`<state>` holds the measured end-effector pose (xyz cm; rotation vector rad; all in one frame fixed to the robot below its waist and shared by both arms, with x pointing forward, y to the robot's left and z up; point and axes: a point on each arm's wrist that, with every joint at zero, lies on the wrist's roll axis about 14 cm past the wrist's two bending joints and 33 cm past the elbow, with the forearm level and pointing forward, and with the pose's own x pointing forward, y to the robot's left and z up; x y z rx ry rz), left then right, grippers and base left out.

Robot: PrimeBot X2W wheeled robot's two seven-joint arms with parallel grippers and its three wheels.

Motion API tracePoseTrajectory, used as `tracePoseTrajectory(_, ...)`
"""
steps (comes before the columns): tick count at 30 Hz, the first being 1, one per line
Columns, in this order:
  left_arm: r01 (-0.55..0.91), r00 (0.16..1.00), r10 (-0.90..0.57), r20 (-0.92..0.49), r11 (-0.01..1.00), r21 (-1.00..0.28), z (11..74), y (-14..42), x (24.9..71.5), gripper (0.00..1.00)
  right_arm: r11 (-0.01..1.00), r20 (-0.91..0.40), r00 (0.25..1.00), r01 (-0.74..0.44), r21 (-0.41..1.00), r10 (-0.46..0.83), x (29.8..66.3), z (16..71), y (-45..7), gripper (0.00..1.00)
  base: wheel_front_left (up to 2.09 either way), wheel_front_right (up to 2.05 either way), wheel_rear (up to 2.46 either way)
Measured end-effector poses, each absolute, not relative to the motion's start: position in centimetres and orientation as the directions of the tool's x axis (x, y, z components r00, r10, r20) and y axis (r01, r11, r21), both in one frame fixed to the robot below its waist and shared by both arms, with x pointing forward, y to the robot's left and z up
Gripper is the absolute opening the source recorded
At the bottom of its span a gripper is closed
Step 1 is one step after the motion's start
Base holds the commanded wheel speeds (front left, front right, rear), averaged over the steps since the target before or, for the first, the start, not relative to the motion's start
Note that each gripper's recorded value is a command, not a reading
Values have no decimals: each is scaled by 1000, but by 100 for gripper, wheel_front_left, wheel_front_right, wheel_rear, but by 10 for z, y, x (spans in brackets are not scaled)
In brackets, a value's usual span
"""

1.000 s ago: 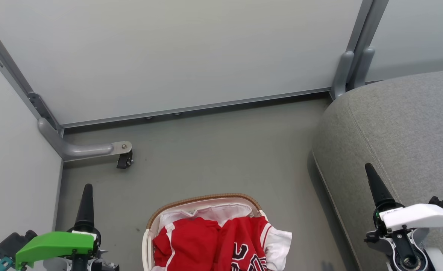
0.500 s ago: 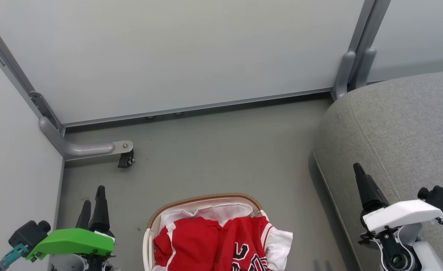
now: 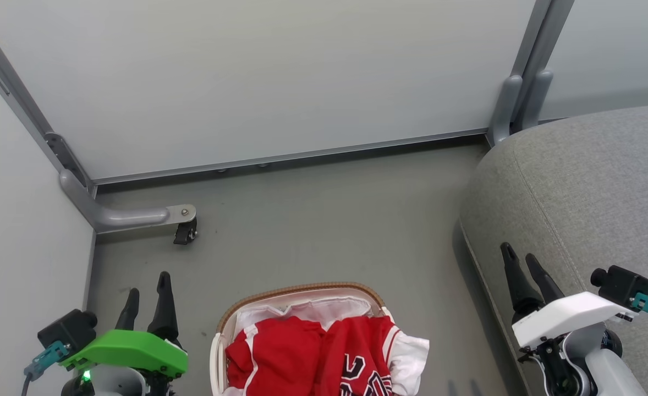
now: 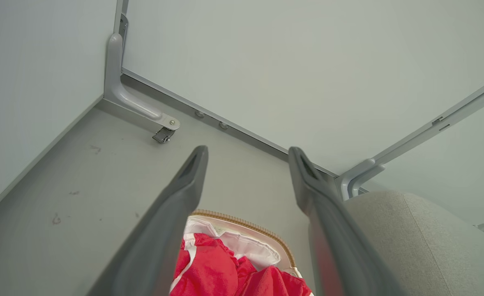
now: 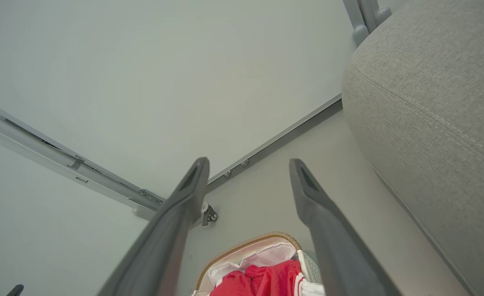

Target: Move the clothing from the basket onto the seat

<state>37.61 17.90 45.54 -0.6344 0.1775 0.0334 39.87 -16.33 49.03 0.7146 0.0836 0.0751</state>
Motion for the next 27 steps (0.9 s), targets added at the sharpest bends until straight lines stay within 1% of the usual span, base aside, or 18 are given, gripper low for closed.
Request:
tracePoseTrajectory(10, -52, 984, -32, -173, 887, -460, 455, 174, 376, 100, 837, -41, 993, -70, 543, 110, 403, 491, -160, 100, 0, 0, 0)
tracePoseTrajectory(18, -36, 986, -29, -161, 923, -384, 457, 172, 376, 100, 886, -34, 992, -93, 455, 122, 403, 491, -157, 100, 0, 0, 0)
tracePoseTrajectory(27, -21, 994, -15, -110, 948, -316, 469, 175, 377, 100, 920, -17, 993, -99, 378, 114, 404, 493, -159, 100, 0, 0, 0)
